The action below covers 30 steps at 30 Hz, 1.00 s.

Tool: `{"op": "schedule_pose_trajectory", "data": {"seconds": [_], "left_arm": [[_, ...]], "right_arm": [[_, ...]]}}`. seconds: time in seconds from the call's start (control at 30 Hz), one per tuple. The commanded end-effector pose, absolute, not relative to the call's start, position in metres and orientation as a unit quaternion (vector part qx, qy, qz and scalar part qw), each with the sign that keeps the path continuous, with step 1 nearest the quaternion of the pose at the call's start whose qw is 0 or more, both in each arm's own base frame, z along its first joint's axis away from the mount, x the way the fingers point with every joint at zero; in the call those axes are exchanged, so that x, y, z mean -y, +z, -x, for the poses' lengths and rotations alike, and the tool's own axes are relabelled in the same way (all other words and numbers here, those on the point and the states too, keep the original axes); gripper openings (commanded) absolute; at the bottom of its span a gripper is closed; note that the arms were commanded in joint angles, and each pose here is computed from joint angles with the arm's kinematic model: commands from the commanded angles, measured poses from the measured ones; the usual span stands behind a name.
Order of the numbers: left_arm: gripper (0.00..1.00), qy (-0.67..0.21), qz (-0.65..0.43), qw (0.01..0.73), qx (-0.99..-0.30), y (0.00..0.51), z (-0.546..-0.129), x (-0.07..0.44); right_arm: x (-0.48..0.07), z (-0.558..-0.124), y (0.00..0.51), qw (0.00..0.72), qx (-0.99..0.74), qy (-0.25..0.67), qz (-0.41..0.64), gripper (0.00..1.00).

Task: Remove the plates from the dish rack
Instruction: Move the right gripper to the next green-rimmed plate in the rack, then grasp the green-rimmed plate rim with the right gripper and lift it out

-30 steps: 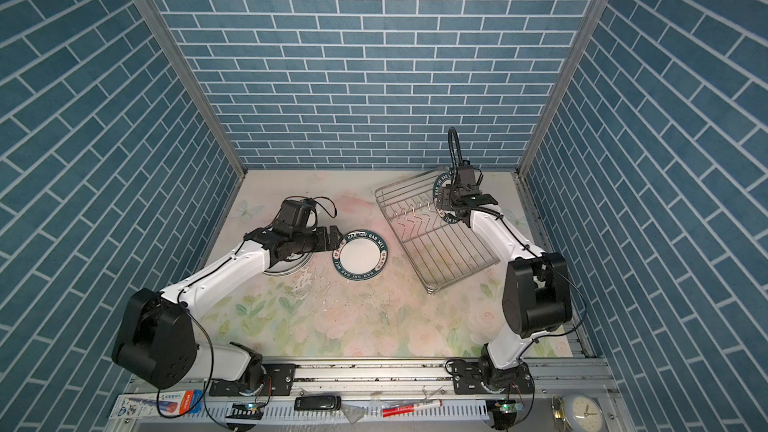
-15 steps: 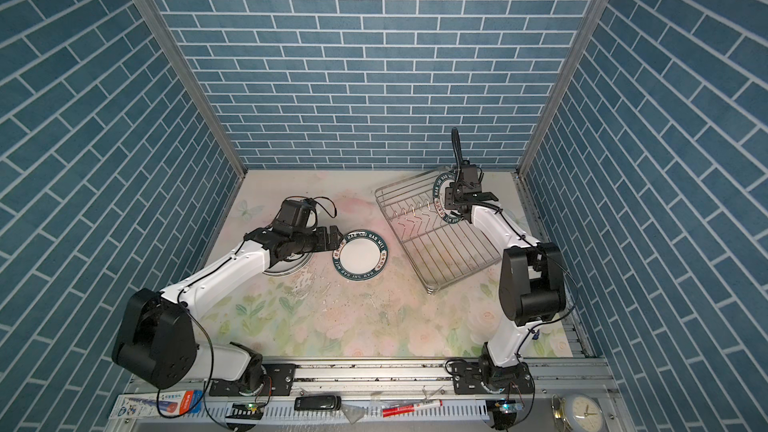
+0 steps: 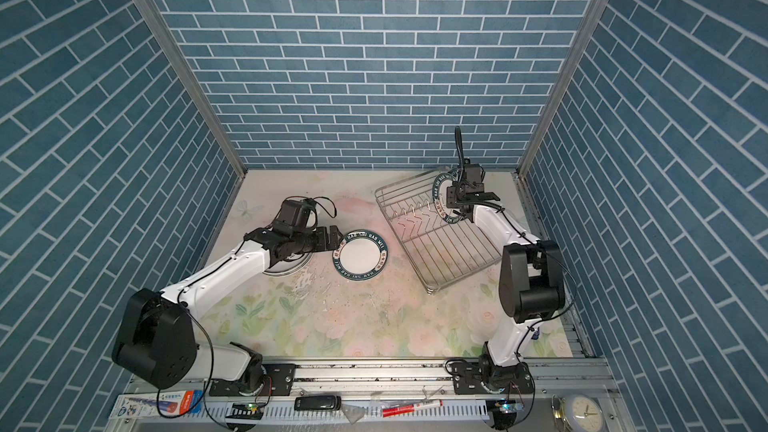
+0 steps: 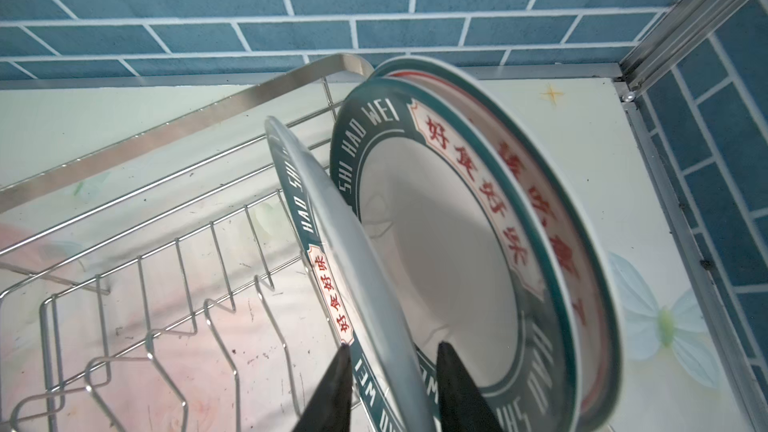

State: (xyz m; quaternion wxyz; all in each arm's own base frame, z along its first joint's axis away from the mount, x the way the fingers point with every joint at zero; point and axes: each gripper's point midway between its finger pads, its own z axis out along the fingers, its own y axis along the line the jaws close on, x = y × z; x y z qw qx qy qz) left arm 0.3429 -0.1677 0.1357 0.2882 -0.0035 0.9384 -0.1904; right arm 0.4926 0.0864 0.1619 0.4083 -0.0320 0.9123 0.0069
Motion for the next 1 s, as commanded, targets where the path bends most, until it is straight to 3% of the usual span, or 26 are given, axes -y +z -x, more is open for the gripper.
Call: {"op": "schedule_pose_trajectory", "data": {"seconds": [0.0, 0.97], "left_arm": [[0.99, -0.191, -0.001, 0.283, -0.94, 0.137, -0.341, 0.17], [0.99, -0.186, 0.004, 0.279, -0.942, 0.137, -0.342, 0.168]], "right_arm": [[-0.091, -0.502, 0.162, 0.414, -0.908, 0.009, 0.056, 0.33], [-0.095, -0.499, 0.15, 0.41, -0.906, 0.01, 0.107, 0.08]]}}
